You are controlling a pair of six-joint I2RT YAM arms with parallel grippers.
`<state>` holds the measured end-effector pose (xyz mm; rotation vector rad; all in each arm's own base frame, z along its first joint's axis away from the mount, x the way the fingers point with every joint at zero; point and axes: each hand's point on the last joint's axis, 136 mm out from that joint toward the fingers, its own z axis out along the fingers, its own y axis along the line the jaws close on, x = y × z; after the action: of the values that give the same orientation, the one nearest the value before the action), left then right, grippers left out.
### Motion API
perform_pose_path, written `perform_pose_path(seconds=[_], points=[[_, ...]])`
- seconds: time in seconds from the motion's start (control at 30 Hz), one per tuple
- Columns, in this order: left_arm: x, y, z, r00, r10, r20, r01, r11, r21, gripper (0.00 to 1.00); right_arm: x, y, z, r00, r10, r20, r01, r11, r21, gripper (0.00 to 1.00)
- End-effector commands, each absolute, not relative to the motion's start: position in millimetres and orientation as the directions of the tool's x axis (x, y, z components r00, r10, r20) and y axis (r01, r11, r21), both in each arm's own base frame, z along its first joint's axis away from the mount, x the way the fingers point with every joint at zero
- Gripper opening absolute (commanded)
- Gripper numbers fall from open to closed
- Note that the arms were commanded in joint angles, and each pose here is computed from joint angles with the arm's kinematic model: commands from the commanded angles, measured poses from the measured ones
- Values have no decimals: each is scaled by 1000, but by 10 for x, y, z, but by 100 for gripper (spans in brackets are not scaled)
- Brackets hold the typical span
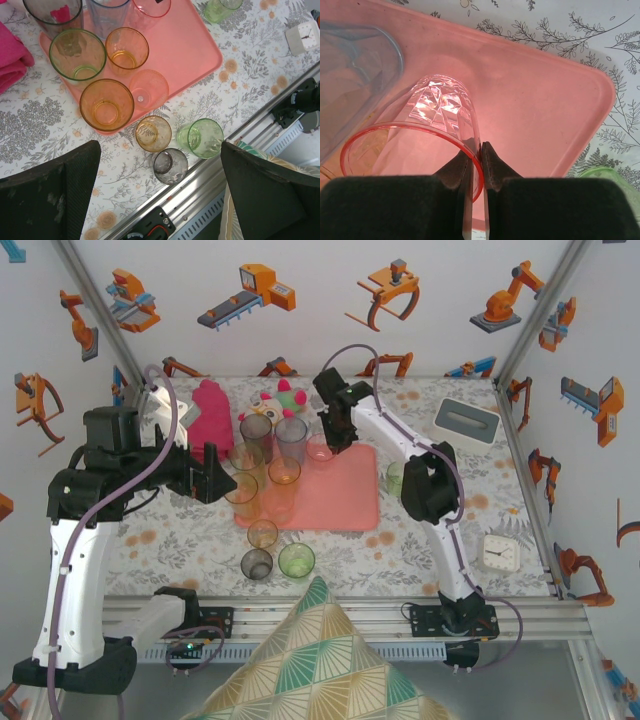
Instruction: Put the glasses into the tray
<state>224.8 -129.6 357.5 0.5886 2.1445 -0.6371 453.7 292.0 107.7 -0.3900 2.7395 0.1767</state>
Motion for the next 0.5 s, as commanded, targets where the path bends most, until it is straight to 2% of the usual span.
perform_pose_path(seconds=[0.0, 0.47], points=[[2196, -1341, 3669, -548, 192, -814, 623, 743, -245, 97, 4580, 2879, 1103, -893, -254, -371, -296, 953, 63, 13], [2187, -1336, 3673, -545, 192, -816, 623, 744, -241, 97, 4600, 2860, 1085, -899, -248, -362, -292, 954, 73, 15]])
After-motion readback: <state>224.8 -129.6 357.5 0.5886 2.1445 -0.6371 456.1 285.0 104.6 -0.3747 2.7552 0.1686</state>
